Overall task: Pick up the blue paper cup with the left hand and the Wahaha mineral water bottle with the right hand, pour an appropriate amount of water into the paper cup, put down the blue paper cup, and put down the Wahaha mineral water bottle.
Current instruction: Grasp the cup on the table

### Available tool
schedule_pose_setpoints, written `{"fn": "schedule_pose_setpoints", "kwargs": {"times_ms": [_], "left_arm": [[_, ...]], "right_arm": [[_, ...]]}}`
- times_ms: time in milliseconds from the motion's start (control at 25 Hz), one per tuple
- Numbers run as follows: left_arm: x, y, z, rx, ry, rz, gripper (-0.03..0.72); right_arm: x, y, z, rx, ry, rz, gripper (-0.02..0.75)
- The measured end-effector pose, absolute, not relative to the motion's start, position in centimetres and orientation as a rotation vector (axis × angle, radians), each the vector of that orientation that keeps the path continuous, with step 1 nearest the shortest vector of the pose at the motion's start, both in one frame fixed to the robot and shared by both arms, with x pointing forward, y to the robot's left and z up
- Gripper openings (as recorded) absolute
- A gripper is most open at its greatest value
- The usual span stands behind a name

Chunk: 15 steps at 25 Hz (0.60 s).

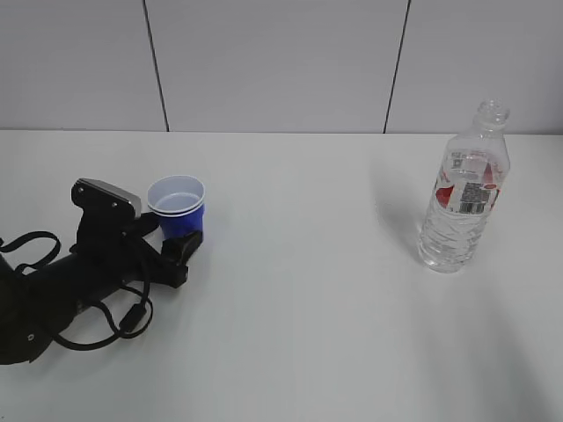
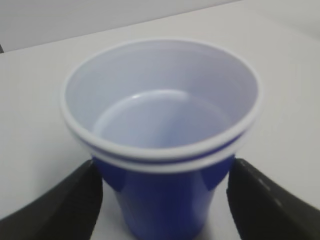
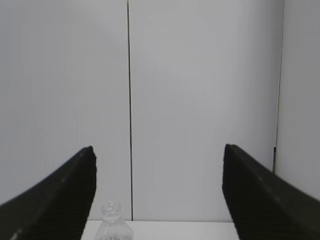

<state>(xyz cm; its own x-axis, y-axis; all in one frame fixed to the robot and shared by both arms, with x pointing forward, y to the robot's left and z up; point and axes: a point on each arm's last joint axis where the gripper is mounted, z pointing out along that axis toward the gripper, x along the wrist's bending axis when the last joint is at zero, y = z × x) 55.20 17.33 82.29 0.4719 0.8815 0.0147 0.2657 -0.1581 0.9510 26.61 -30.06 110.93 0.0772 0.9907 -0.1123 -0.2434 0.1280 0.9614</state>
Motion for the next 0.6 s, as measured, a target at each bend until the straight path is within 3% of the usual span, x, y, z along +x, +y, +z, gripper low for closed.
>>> {"fn": "schedule_pose_setpoints", "kwargs": {"times_ms": [600], "left_arm": [[56.4,16.9,82.9,1.633,0.99,0.747,0.587]], "right_arm": [[26.6,-30.1,110.9,0.968,1.035,1.185,0.587]]}}
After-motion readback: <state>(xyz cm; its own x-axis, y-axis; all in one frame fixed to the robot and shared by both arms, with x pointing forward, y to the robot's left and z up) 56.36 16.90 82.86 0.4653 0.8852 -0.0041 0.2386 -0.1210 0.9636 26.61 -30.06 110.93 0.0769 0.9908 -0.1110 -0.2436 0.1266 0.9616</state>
